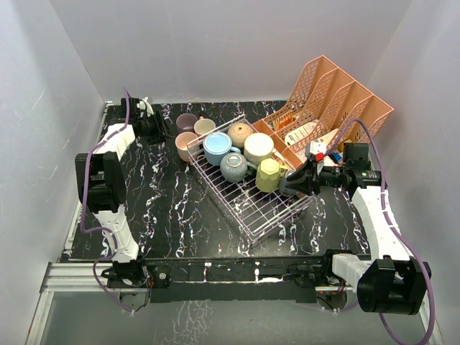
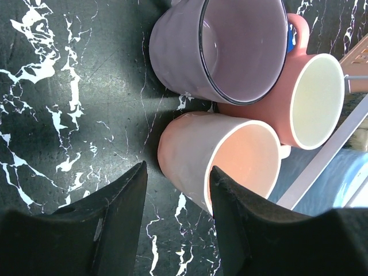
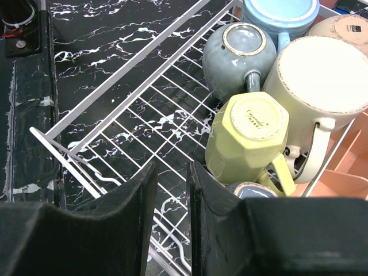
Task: Load the cups into the dish rack
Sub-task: Pick up the cup at the center of the board.
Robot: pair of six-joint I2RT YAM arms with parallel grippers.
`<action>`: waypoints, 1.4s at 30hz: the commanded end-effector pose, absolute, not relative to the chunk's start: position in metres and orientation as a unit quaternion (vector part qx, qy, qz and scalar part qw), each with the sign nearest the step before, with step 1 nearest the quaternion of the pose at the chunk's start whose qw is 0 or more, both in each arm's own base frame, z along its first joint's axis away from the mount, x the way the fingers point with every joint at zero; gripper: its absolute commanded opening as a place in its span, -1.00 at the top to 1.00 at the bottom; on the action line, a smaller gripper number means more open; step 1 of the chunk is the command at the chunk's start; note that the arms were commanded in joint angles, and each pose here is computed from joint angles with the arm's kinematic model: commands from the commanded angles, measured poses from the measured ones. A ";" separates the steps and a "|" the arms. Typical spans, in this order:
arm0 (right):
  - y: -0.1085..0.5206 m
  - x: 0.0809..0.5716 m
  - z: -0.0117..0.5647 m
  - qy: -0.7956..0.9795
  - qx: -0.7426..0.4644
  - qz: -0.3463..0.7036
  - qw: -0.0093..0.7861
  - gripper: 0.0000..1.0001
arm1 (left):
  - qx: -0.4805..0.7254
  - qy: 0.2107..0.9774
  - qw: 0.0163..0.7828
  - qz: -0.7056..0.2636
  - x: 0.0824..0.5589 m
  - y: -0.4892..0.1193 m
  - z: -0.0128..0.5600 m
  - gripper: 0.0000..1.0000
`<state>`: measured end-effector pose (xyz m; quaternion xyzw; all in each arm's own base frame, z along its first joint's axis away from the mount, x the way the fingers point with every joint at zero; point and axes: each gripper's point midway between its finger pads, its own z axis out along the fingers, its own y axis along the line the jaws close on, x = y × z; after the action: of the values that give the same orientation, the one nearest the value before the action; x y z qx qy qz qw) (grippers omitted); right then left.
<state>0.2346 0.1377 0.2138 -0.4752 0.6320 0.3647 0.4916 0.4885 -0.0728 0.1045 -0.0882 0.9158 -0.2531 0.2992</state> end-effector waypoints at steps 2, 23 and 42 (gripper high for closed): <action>0.137 0.239 0.221 0.617 -0.484 0.353 0.510 0.40 | -0.061 0.910 0.319 -0.258 0.491 -0.086 0.131 0.08; 0.137 0.239 0.219 0.619 -0.484 0.350 0.510 0.39 | 0.042 0.946 0.301 -0.115 0.491 -0.107 0.112 0.35; 0.136 0.240 0.219 0.620 -0.484 0.348 0.510 0.40 | 0.078 0.954 0.285 -0.056 0.491 -0.101 0.095 0.38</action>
<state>0.2378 0.1367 0.2137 -0.4781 0.6308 0.3572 0.4959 0.4881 -0.1025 0.0924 0.0687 0.9540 -0.0654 0.2845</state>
